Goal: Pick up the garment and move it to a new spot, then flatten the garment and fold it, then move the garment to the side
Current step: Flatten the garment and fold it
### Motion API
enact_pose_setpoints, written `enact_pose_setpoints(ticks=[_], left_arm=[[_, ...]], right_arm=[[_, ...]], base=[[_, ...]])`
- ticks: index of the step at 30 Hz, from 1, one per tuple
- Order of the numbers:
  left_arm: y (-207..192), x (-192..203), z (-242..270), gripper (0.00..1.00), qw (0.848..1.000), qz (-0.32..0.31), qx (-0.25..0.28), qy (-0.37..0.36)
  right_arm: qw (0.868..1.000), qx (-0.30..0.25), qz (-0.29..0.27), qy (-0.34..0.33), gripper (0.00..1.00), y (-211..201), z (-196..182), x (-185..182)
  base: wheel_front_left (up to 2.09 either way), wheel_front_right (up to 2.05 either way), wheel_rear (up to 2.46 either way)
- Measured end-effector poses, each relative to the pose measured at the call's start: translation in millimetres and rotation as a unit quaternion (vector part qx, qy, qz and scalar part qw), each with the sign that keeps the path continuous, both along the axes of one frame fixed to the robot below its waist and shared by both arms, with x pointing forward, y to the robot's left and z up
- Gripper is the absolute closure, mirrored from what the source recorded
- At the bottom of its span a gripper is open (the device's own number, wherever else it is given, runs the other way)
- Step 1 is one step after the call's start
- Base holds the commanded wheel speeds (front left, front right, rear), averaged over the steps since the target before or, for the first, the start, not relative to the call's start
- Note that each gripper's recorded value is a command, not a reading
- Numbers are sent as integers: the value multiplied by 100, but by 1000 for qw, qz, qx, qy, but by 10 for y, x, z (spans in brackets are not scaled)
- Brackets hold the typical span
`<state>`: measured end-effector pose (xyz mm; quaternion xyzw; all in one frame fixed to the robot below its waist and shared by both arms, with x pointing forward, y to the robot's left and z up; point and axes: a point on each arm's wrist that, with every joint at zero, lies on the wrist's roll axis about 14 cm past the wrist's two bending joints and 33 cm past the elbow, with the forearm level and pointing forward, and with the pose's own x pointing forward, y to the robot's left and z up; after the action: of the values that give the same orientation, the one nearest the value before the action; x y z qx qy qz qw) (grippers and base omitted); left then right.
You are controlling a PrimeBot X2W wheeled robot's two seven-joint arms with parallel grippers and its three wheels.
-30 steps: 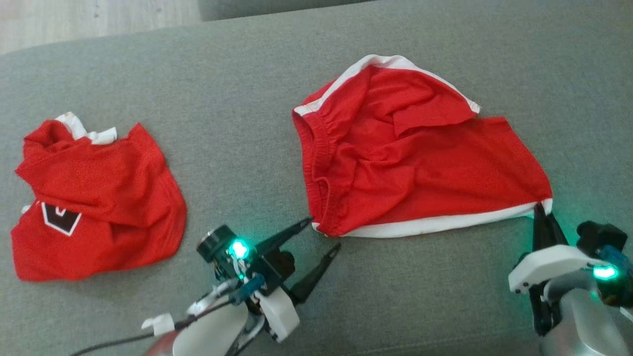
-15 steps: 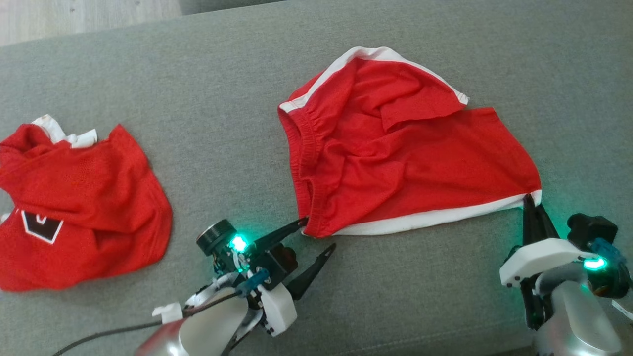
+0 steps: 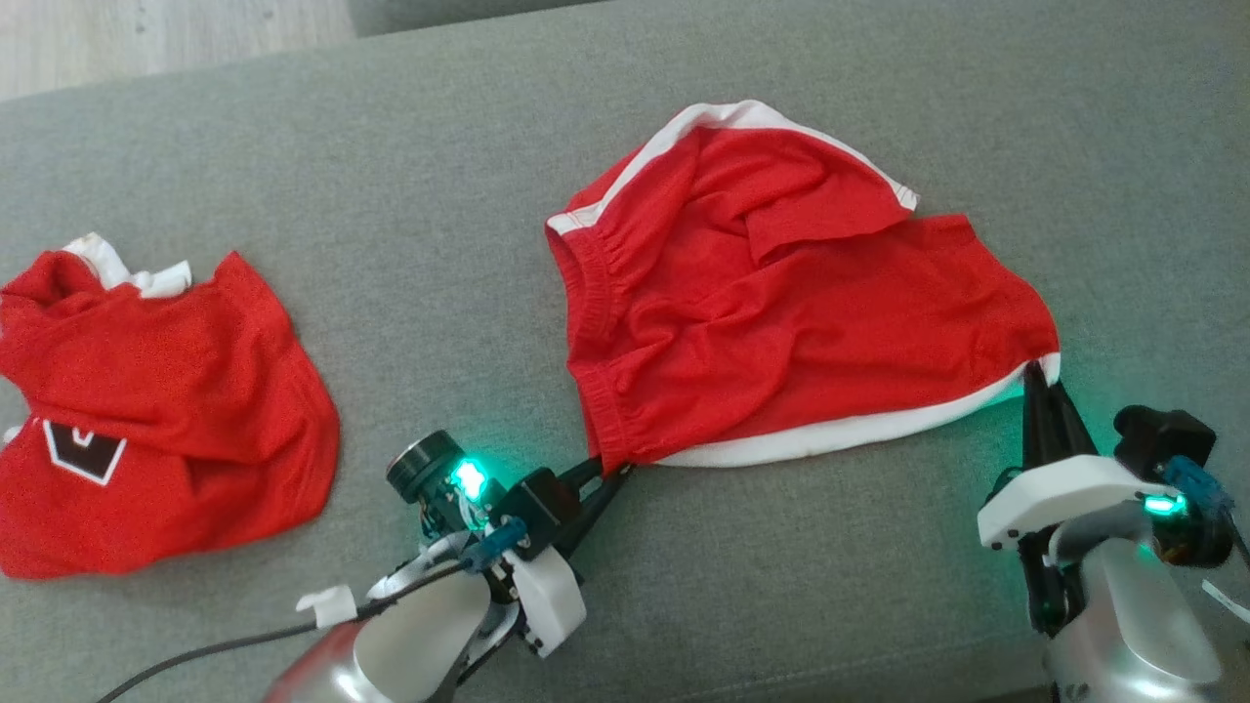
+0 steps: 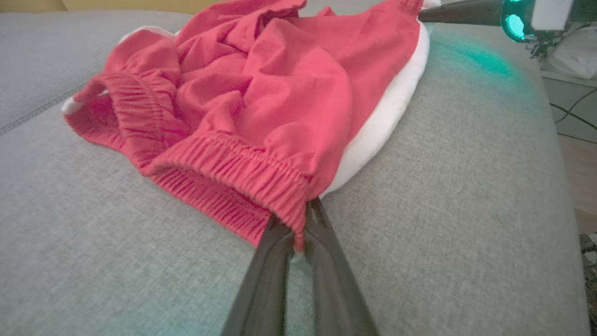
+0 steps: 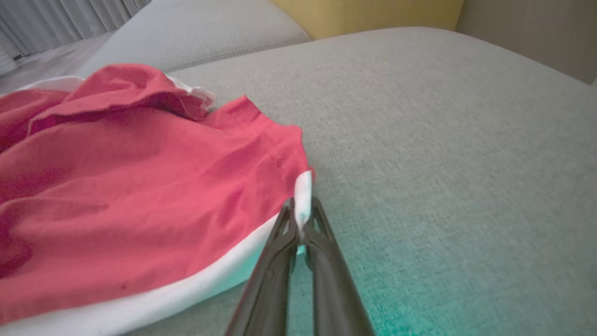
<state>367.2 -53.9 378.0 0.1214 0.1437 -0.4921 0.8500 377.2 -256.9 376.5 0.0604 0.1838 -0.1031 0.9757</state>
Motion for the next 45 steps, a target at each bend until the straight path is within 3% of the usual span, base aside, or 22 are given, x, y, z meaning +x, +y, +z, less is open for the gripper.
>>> enact_pose_setpoints(ticks=[11,18,23,27,32,36,45], left_arm=[[63,207,519,100,995,60,-72,-29],[138,472,1102,100,988,75,-106,-85],[126,870,2047,100,975,60,-115,-181],[104,956,2643,100,967,45,-116,-221],[153,977,3049,100,966,42,-105,-230],[206,963,3259,100,965,43,-104,-237],[316,919,3167,100,974,54,-116,-188]], right_arm=[[995,7,27,-92,100,189,519,218],[982,13,56,-180,100,361,1163,419],[959,4,83,-271,100,479,2042,707],[938,-1,98,-334,100,539,2731,813],[922,-5,113,-369,100,601,3196,790],[925,-21,108,-363,100,519,3264,770],[955,-3,88,-282,100,366,2835,835]], base=[[0,0,0],[0,0,0],[0,0,0],[0,0,0],[0,0,0],[0,0,0],[0,0,0]])
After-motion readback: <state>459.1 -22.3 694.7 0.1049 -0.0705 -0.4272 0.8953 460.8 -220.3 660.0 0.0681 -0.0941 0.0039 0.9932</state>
